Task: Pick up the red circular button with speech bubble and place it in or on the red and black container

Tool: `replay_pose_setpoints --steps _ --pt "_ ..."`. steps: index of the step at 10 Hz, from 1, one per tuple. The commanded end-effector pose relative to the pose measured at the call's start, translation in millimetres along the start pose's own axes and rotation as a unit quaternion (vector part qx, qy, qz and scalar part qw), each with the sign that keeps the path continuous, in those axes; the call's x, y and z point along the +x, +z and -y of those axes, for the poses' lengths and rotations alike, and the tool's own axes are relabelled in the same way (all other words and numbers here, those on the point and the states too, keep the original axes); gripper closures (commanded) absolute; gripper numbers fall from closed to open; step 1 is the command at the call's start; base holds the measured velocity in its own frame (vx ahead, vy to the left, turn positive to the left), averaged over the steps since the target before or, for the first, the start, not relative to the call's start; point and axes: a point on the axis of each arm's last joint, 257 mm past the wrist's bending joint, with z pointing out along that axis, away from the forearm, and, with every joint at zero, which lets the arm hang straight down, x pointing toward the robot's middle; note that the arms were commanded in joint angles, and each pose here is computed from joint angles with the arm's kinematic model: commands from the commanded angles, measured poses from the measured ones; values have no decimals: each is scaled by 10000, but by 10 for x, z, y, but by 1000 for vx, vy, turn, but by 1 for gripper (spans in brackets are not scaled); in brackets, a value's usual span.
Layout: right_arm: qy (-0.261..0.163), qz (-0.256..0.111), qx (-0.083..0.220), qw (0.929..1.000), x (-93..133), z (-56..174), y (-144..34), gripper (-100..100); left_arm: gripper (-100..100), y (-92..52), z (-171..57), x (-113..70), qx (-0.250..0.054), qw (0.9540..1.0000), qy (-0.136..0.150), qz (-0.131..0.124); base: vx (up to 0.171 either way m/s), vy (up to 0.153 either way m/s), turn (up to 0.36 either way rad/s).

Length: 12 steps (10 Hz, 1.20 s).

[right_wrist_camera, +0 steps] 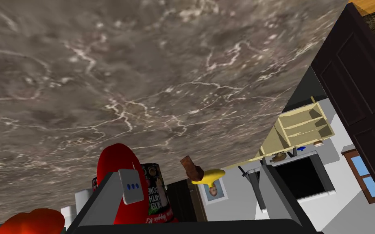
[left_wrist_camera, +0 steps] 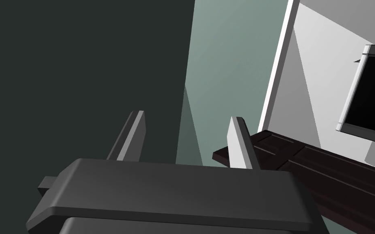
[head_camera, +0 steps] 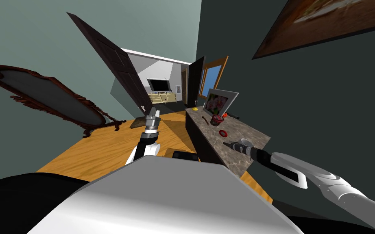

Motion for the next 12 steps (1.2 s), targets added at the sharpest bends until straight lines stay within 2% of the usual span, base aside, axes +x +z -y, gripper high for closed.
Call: replay_pose_setpoints --steps 1,4,8,9,10,11,12 --pt "-246 -175 239 9993 -63 216 -73 -100 0 0 0 0 0 10000 0 0 9 -19 188" --pt "-669 -463 611 9948 -184 522 -255 -100 0 0 0 0 0 10000 0 0 12 -24 191" --pt "-971 -658 842 9895 -294 708 -388 -100 0 0 0 0 0 10000 0 0 8 -9 85" --pt "-925 -625 800 9905 -281 680 -356 -100 0 0 0 0 0 10000 0 0 4 -6 20" --pt "-931 -628 810 9904 -287 686 -358 0 0 0 0 0 -1 10000 0 0 0 0 0" --pt "-881 -614 858 9905 -168 726 -342 -100 0 0 0 0 0 10000 0 0 27 7 105" --pt "-857 -609 882 9905 -107 744 -333 -100 0 0 0 0 0 10000 0 0 58 9 106"
